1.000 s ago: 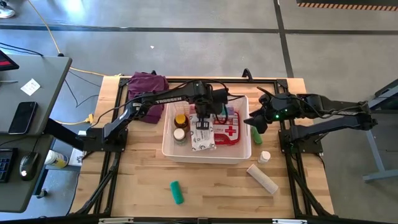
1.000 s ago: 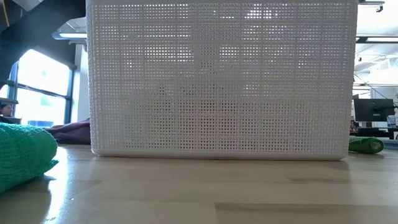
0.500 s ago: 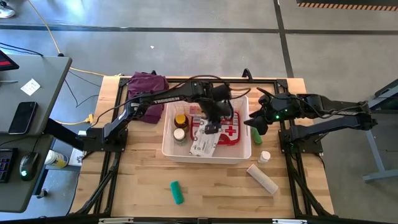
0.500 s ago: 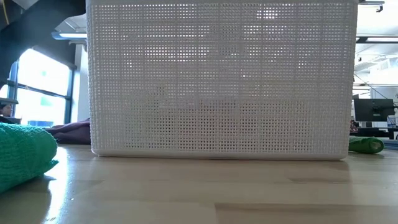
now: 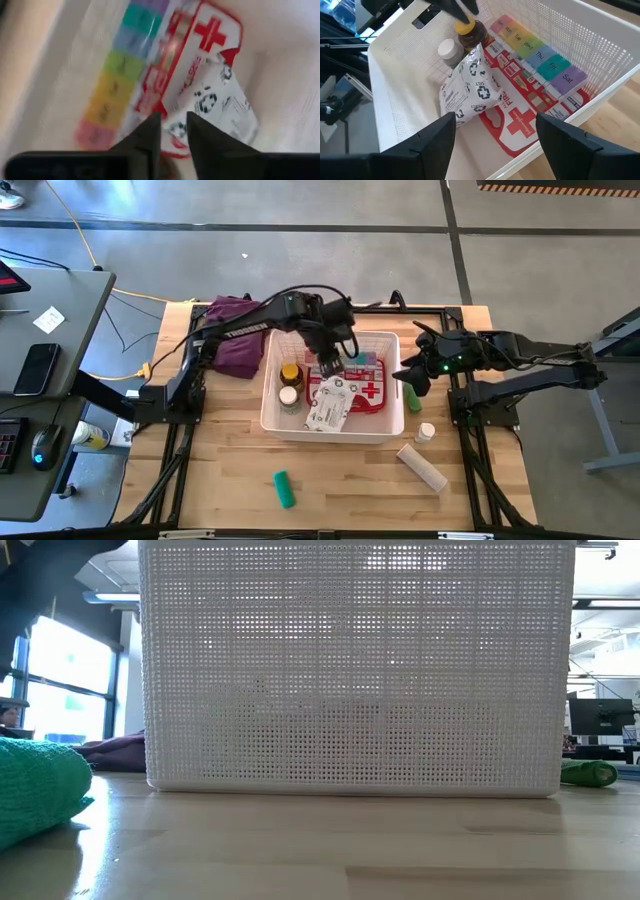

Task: Pick & place medical supplies in basket/bin
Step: Put the white mailer bag into the white bin, then put the white medicine bottle into the white bin

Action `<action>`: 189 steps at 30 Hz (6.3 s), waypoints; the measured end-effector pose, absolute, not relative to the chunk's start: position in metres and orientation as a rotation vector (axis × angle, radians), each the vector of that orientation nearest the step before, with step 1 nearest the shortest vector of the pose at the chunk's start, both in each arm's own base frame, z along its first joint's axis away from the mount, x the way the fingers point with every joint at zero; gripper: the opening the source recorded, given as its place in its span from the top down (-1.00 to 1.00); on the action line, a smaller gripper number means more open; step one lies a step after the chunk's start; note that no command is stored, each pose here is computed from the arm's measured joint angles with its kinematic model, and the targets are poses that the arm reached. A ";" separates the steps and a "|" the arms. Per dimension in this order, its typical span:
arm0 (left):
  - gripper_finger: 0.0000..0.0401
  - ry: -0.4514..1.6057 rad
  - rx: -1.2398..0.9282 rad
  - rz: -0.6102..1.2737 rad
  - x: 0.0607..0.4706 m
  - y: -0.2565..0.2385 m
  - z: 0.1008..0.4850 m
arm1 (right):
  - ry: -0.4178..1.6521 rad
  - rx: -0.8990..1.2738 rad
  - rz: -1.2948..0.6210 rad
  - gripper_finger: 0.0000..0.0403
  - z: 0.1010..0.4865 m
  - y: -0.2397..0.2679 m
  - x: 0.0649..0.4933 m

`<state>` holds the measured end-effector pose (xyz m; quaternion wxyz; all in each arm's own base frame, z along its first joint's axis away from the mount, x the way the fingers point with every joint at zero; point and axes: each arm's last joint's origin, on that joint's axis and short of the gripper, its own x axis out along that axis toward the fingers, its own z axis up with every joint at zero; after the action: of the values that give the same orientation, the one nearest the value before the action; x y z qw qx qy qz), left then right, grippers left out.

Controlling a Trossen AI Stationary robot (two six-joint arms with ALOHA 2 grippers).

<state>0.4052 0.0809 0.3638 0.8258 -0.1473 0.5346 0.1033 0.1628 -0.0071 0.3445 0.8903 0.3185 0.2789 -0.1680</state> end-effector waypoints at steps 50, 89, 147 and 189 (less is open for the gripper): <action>0.82 0.918 -1.056 0.240 0.461 0.058 0.338 | 0.585 0.374 -0.188 -0.32 0.355 -0.004 0.092; 0.13 1.348 -0.698 0.098 0.442 0.045 0.255 | 0.560 0.316 -0.371 -0.32 0.353 -0.008 0.065; 0.46 1.064 -0.642 0.026 0.442 0.049 0.344 | 0.605 0.321 -0.402 -0.31 0.349 -0.009 0.064; 0.86 0.076 -0.214 0.042 0.326 -0.009 0.546 | 1.356 0.238 -0.046 -0.72 0.252 0.061 0.123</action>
<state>0.3261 -0.0088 0.5465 0.9933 -0.1067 0.0380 0.0211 0.1227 0.0607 0.2521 0.7720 0.1098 0.6257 -0.0212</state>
